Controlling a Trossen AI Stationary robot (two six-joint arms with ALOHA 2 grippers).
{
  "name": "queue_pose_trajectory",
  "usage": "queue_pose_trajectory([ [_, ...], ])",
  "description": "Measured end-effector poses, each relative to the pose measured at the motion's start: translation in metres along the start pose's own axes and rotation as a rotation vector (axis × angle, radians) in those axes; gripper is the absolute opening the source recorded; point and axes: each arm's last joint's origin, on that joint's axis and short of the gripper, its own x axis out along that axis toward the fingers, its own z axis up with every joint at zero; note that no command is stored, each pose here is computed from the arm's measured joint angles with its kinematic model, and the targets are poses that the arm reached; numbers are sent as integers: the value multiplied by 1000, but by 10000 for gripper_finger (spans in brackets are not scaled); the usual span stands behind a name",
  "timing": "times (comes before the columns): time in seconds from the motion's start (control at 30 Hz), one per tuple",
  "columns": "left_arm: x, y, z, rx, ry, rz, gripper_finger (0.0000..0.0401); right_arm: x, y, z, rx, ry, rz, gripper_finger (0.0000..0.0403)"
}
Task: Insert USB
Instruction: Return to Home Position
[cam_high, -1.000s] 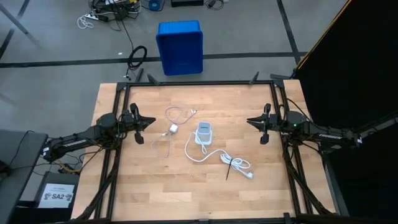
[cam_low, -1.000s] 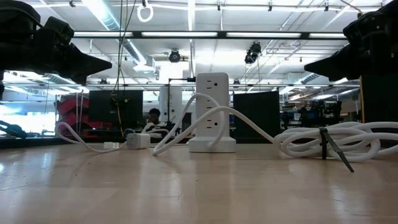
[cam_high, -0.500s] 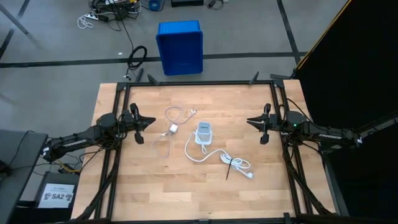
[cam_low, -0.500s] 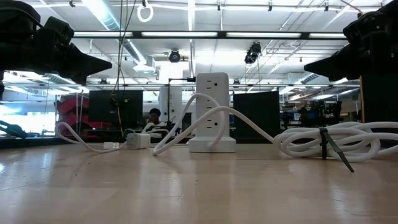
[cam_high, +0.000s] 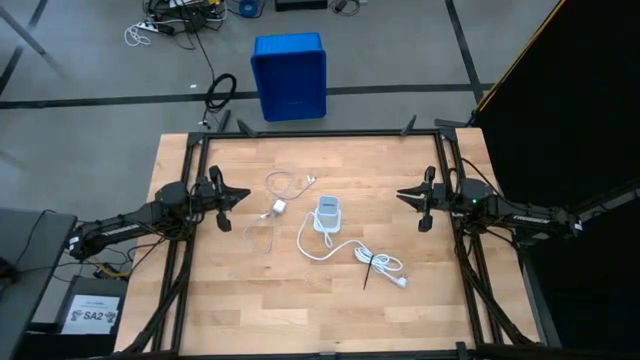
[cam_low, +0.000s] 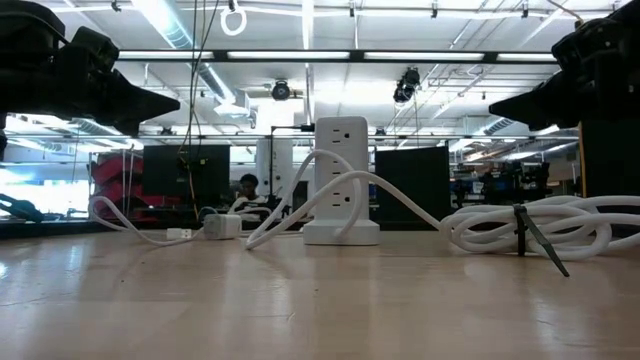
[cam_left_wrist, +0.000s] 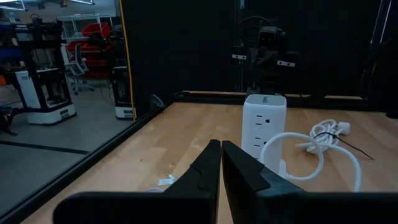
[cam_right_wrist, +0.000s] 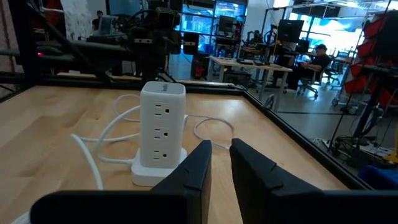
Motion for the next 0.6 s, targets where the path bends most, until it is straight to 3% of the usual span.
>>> queue_pose_trajectory([
  [0.6, 0, 0, 0, 0, 0, 0, 0, 0, 0, 0, 0, 0, 0, 31],
])
